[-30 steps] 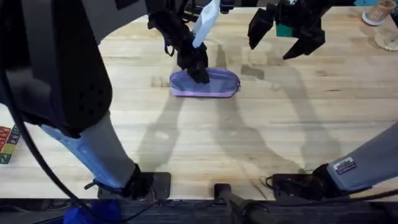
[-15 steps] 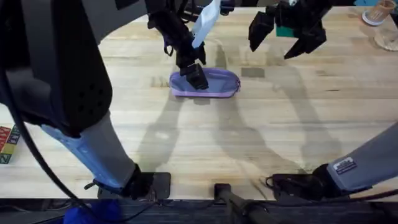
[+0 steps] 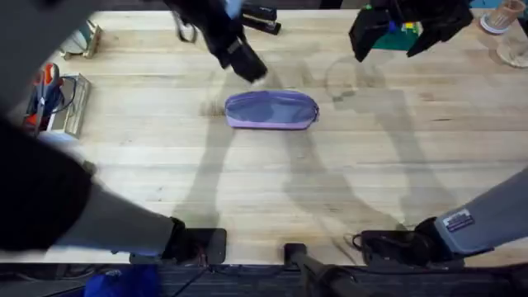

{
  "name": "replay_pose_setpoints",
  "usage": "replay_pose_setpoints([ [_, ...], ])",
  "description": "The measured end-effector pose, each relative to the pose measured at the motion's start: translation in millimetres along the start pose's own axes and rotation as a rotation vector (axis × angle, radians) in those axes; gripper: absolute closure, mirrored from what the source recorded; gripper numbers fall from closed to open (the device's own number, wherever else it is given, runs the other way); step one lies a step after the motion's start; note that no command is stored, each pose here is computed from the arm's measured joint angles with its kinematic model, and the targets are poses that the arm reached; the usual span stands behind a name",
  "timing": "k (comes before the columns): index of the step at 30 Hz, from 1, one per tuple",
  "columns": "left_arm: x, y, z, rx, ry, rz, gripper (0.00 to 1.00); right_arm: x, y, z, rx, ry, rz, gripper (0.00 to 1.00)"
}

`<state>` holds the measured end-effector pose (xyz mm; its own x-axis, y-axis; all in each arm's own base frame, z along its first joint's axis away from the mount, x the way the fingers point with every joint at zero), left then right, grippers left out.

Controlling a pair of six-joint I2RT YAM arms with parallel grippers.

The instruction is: Unzip the bag, pick up the pens from the table one at a time and place them inside, then zip the bag closed.

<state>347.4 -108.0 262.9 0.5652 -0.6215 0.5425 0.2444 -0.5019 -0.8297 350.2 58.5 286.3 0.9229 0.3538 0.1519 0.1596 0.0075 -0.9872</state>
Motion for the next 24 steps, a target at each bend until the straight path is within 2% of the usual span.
replay_pose_setpoints([
  [4,4.0,-52.3,-7.7,0.124,-0.092,-0.099,0.005,-10.9,-21.7,-0.1,-0.023,-0.076,-0.041,0.005],
  [8,3.0,-87.7,-18.7,0.229,-0.206,-0.162,0.005,-27.5,-49.4,2.3,-0.041,-0.118,-0.094,0.005],
  [14,-6.1,-117.0,-30.1,0.35,-0.347,-0.193,0.005,-48.2,-78.9,5.2,-0.066,-0.137,-0.158,0.005],
  [24,-15.6,-147.0,-46.0,0.444,-0.443,-0.255,0.006,-73.0,-102.4,9.6,-0.077,-0.143,-0.191,0.005],
])
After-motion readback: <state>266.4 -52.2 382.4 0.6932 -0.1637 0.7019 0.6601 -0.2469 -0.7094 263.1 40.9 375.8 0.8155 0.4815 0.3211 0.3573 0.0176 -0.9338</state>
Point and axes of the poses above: each hand's point on the last joint's axis, 136 mm out from that joint toward the fingers, its own y axis out along the fingers, its own z axis along the line the jaws close on, x = y × z, the point moved 8 cm from there along -y, back along the fingers, and after that the axes turned 15 degrees about -y, right-handed, at the moved point
